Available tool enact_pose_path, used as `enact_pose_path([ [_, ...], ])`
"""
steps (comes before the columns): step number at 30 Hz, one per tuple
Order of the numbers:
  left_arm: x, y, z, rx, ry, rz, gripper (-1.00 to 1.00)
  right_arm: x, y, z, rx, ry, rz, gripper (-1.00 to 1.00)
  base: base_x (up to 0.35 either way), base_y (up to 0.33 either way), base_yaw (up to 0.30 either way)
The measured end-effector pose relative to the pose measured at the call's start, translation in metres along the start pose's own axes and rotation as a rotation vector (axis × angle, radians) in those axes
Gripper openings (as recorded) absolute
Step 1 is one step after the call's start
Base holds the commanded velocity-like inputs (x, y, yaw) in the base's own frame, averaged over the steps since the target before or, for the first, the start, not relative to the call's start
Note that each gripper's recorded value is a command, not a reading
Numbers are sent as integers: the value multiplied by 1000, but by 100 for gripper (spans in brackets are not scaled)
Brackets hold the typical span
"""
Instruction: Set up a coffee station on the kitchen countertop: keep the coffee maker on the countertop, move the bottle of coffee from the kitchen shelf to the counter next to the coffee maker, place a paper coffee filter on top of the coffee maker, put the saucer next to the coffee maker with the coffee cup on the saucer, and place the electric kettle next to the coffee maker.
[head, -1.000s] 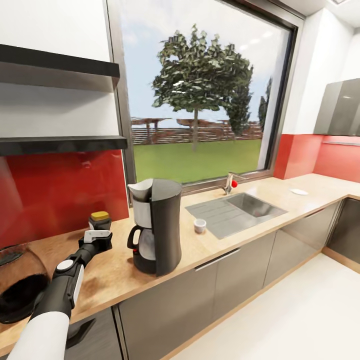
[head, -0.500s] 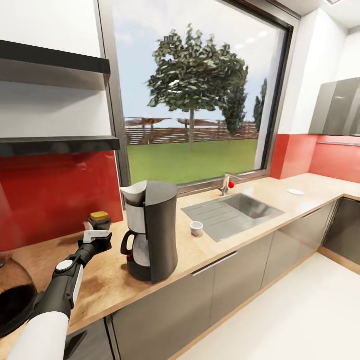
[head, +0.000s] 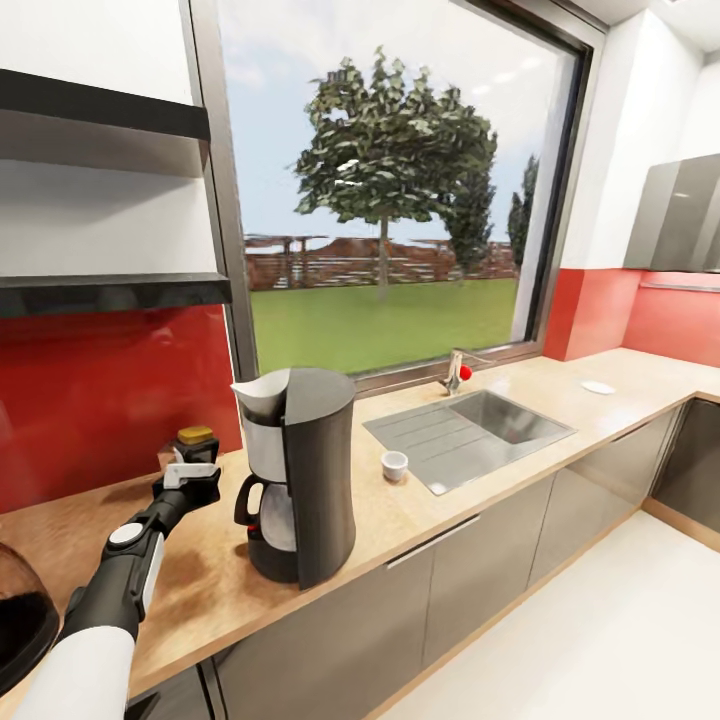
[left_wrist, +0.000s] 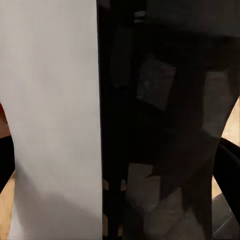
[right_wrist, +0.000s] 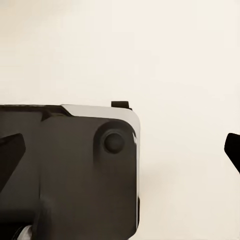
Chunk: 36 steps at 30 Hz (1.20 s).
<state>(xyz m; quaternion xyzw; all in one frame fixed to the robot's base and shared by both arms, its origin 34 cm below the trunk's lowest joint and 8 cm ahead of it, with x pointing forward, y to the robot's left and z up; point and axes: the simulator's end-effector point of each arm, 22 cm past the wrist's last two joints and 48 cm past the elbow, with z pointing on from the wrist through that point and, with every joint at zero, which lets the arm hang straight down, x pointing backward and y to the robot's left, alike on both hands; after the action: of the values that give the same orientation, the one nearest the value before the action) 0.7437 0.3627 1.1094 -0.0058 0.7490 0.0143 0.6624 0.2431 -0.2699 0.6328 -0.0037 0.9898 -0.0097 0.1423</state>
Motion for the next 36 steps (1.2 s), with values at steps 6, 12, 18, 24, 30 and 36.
enact_pose_path([
  [6,37,12,-10,-26,56,-6,-100,-2,8,0,-10,-3,3,100,0,0,0],
  [12,57,20,-20,-33,82,3,-100,-2,11,0,-13,-3,3,100,0,0,0],
  [18,88,28,-30,-56,117,4,-100,-2,10,0,-13,-3,3,100,0,0,0],
  [24,100,31,-33,-81,122,0,-100,-1,8,0,-9,-2,4,100,60,9,0],
  [30,120,18,-35,-66,89,6,-100,0,8,0,-9,-1,3,100,178,63,0],
  [36,120,18,-35,-66,89,6,-100,0,8,0,-9,1,3,100,15,5,0],
])
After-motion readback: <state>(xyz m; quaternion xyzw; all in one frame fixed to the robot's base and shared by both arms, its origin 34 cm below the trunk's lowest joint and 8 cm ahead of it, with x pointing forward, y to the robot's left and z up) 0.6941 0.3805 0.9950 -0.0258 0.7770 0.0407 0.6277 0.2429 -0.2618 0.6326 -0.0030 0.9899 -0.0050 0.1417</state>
